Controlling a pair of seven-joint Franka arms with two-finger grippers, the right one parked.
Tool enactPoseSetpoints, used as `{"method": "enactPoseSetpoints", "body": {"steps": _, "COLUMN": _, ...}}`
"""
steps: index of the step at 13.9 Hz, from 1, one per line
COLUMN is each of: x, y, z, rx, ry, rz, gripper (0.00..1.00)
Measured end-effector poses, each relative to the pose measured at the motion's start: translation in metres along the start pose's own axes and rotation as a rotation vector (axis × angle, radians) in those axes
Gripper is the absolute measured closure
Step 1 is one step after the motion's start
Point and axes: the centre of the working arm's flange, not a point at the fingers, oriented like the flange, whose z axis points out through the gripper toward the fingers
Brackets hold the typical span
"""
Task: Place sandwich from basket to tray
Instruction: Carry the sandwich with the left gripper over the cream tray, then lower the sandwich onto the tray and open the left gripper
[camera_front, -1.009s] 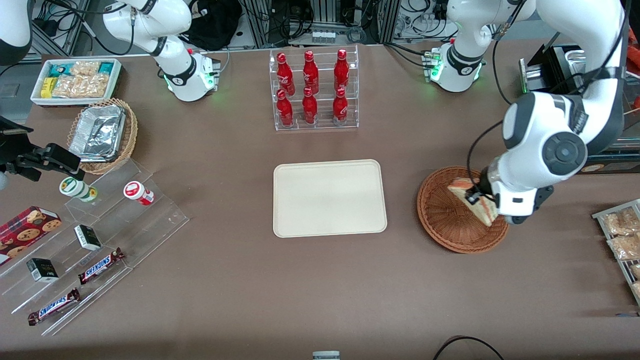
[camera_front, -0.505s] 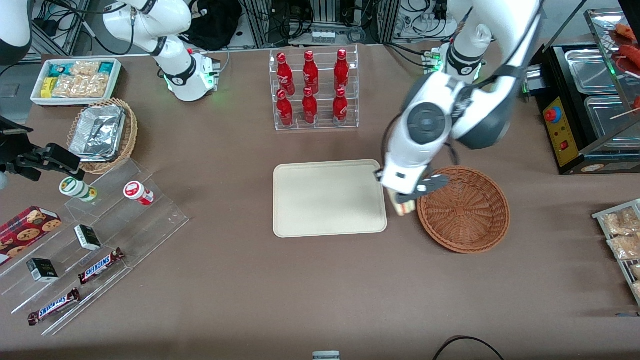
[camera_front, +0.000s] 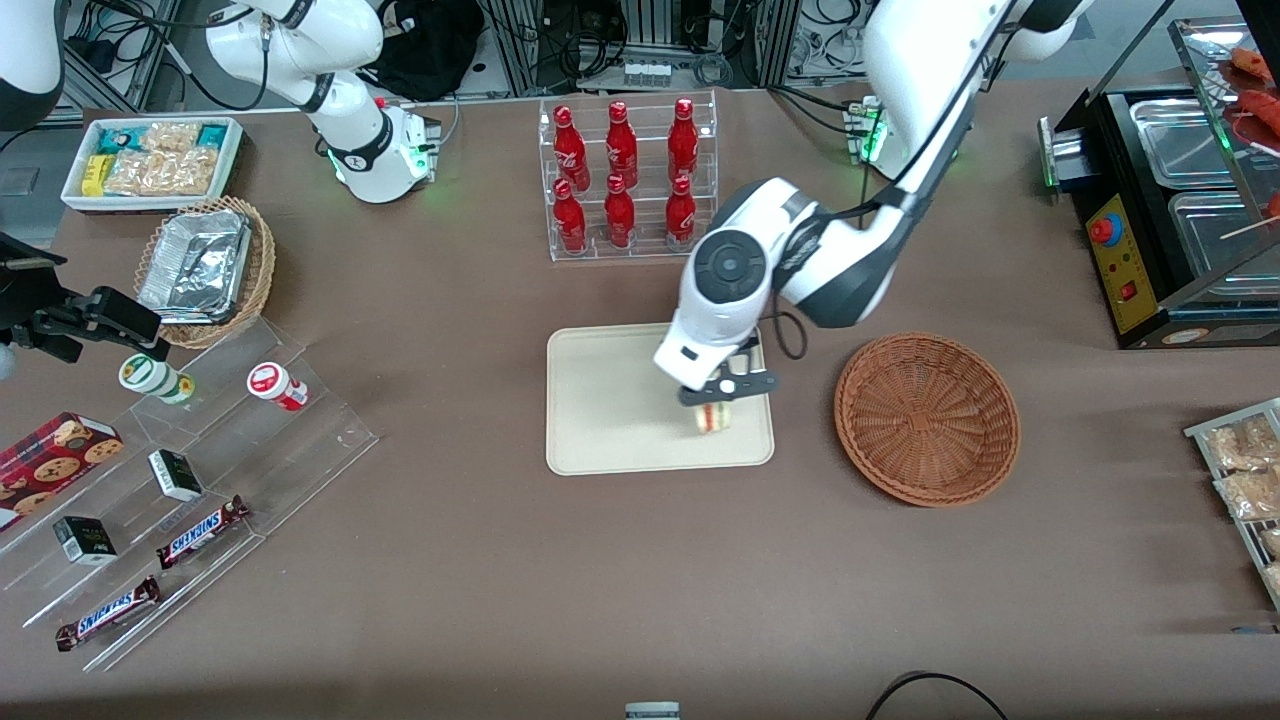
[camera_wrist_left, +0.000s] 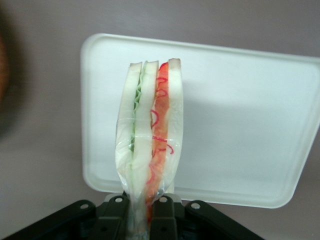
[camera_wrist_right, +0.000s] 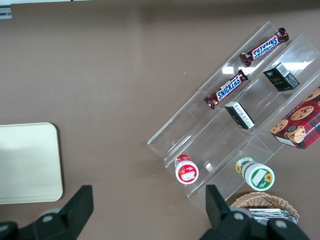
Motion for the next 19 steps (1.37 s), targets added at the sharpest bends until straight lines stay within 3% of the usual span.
{"method": "enactPoseSetpoints", "body": {"steps": 3, "x": -0.019, "y": 0.033, "z": 0.029, "rx": -0.037, "ry": 0.019, "rz": 0.058, "gripper": 0.85}}
{"method": "enactPoseSetpoints", "body": {"steps": 9, "x": -0.025, "y": 0.041, "z": 0.071, "rx": 0.011, "ry": 0.012, "rz": 0.124, "gripper": 0.85}}
{"method": "enactPoseSetpoints", "body": {"steps": 14, "x": -0.023, "y": 0.048, "z": 0.098, "rx": -0.007, "ry": 0.017, "rz": 0.132, "gripper": 0.85}}
{"method": "enactPoseSetpoints", "body": {"steps": 17, "x": -0.028, "y": 0.052, "z": 0.112, "rx": -0.004, "ry": 0.009, "rz": 0.141, "gripper": 0.76}}
{"method": "enactPoseSetpoints", "body": {"steps": 19, "x": -0.026, "y": 0.054, "z": 0.107, "rx": -0.01, "ry": 0.015, "rz": 0.14, "gripper": 0.55}}
